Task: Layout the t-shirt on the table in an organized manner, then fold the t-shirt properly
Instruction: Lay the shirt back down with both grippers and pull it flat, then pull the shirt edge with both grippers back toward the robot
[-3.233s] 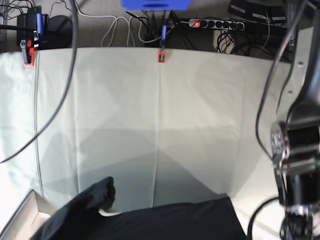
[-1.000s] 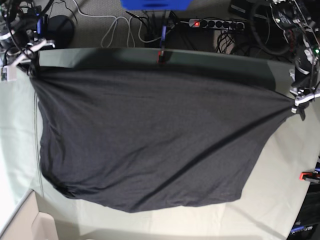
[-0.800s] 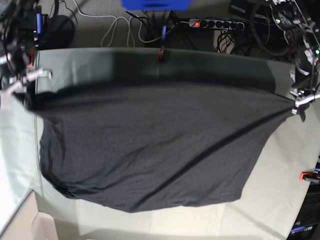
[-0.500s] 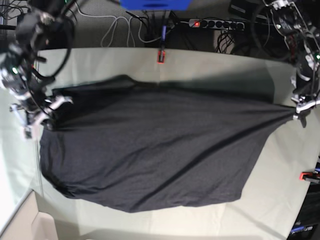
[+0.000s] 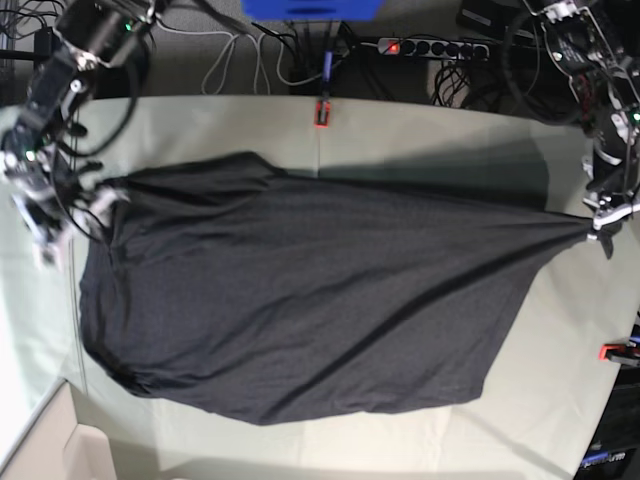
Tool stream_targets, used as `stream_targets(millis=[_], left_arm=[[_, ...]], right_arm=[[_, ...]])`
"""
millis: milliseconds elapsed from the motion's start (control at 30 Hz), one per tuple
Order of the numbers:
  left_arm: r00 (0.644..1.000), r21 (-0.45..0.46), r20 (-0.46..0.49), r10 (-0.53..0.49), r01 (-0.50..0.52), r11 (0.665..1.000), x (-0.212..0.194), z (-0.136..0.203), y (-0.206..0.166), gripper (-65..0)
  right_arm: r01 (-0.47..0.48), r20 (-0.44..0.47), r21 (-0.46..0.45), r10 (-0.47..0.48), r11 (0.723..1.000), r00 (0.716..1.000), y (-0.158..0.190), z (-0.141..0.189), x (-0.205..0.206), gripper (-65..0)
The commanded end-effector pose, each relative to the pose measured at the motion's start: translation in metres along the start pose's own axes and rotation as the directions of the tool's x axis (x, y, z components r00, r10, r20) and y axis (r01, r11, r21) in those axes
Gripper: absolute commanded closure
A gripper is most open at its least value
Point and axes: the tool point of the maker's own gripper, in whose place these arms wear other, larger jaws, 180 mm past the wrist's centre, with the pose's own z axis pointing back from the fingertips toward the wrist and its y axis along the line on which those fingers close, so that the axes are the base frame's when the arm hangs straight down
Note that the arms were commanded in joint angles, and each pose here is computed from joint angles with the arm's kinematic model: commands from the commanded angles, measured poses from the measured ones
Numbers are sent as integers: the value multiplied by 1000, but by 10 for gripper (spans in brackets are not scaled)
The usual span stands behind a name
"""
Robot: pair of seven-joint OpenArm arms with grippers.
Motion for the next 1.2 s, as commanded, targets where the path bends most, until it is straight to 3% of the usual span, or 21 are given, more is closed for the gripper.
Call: stream_targets(millis=[0,333,667,767,867,1033,1167], left_arm=[[999,-15,46,-13,14,1000,15,1,-5,-1],[999,-21,44,-6,7,1000,14,1,-7,-1],[999,-21,44,-5,6,1000,14,1,-7,-1],[999,-21,43,-3,4,1000,13,1,-7,-1],[999,-21,42,-2,3,1000,13,1,-7,-1],[999,-19,46,-4,5,1000,14,1,-6,-1],[999,-21,49,-4,5,1000,16,2,-6,-1]], right_arm=[[7,48,-7,-7,1000,999,-5,3,10,-390],[54,-70,44,-51,998,996,12,-5,-42,-391],[65,-92,67,-58,996,994,20,-10,-50,-390],[64,-127,111,-50,992,991,35,-17,-60,-381],[83,-124,131,-67,988,990,41,-22,-68,-295],[84,-116,127,-69,988,991,42,-15,-78,-8],[24,-56,68,-21,997,998,34,14,-66,0]])
